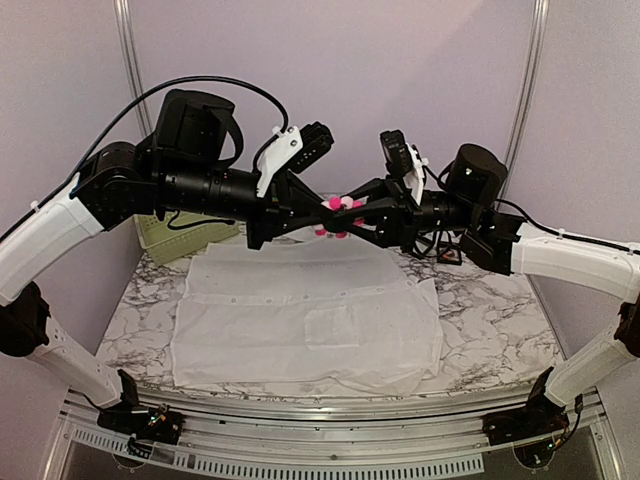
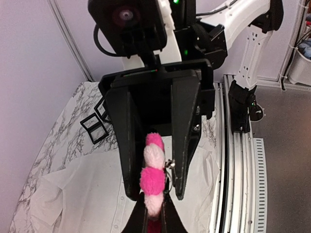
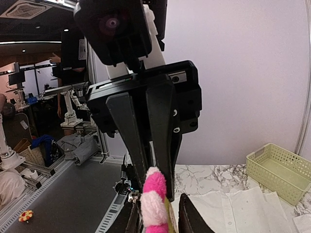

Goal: Pin the brooch onto the clothing

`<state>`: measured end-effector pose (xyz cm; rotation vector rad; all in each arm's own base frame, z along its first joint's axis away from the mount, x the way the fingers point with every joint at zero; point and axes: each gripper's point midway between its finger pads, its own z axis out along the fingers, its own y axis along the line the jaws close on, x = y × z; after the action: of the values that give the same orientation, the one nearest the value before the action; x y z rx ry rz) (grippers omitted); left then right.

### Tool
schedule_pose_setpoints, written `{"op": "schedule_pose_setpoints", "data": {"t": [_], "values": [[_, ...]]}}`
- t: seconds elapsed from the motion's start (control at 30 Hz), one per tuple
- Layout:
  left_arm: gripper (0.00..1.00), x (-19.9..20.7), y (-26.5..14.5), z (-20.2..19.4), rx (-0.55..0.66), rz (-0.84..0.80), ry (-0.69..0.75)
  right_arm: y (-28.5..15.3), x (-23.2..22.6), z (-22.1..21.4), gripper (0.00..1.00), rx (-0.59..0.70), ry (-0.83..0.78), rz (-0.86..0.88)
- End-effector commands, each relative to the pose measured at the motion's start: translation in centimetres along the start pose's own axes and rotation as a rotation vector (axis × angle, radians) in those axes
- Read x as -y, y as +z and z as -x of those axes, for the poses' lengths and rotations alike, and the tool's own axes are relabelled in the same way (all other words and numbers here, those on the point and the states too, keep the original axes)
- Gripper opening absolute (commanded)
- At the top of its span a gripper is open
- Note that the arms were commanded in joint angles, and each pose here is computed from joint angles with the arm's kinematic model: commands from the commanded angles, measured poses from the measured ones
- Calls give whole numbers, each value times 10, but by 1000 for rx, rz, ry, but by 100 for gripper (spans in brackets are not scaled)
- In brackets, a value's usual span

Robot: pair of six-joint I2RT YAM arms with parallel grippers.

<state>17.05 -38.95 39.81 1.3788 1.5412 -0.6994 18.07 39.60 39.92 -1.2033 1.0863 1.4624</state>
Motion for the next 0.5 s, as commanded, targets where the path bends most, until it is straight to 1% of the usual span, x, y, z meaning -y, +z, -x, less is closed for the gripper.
{"op": "schedule_pose_setpoints", "data": {"t": [0.0, 0.37, 0.4, 0.47], "values": [[0, 11, -1, 7, 19, -36, 21, 3, 11, -1, 25, -13, 26, -51], [0, 19, -2, 9, 19, -59, 60, 0, 37, -8, 16, -22, 103, -150], [0, 20, -2, 9, 18, -61, 61, 0, 38, -8, 17, -23, 110, -153], [0, 20, -1, 9, 18, -61, 61, 1, 38, -10, 25, -28, 111, -144]]}}
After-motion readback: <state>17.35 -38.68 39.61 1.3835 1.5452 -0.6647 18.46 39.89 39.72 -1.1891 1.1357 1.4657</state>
